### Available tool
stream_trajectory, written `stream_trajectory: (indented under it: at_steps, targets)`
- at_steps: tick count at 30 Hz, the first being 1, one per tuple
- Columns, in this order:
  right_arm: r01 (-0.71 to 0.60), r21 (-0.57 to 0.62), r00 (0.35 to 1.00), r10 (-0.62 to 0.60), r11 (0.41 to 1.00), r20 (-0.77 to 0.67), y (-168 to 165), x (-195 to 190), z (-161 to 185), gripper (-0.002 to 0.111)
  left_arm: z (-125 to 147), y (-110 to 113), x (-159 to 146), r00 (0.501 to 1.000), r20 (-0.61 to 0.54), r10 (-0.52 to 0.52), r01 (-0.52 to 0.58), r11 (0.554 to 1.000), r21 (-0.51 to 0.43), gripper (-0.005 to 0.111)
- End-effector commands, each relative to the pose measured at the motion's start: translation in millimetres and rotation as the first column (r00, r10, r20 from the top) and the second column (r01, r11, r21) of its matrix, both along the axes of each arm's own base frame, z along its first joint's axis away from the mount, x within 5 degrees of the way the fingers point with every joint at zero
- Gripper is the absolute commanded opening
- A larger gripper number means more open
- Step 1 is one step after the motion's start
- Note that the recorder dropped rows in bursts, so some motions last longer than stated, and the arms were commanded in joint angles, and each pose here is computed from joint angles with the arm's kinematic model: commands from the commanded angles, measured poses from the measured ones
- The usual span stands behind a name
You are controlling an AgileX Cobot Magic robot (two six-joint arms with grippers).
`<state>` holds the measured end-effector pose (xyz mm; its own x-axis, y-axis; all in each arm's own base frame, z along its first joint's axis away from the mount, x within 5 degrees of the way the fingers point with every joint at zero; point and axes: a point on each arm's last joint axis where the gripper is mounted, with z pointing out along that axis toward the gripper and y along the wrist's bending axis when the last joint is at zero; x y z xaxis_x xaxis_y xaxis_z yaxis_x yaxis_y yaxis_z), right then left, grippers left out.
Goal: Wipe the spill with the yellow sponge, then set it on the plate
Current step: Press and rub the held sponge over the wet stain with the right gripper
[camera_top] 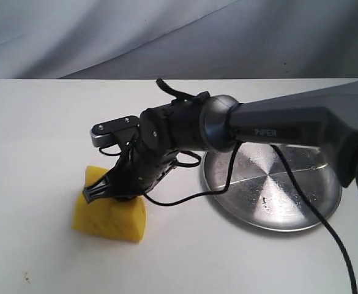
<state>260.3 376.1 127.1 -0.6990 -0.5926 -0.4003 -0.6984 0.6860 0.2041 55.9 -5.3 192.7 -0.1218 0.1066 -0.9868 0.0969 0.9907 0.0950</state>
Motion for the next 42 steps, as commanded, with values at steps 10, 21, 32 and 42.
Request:
stream_trajectory:
  at_steps: [10,21,32,42]
  targets:
    - [0.016,-0.168,1.0,-0.02,0.986,-0.022,-76,-10,9,0.0,2,0,0,1.0,0.012,0.002,-0.002,1.0,-0.008,0.0]
    - [-0.015,-0.153,1.0,0.012,0.988,-0.023,-135,-84,25,0.0,2,0,0,1.0,0.012,0.002,-0.002,1.0,-0.008,0.0]
    - [-0.071,-0.126,0.996,0.065,0.99,-0.057,-64,-72,10,0.0,2,0,0,1.0,0.012,0.002,-0.002,1.0,-0.008,0.0]
    - [-0.117,-0.119,0.993,0.113,0.986,-0.04,17,-20,-1,0.0,2,0,0,1.0,0.012,0.002,-0.002,1.0,-0.008,0.0]
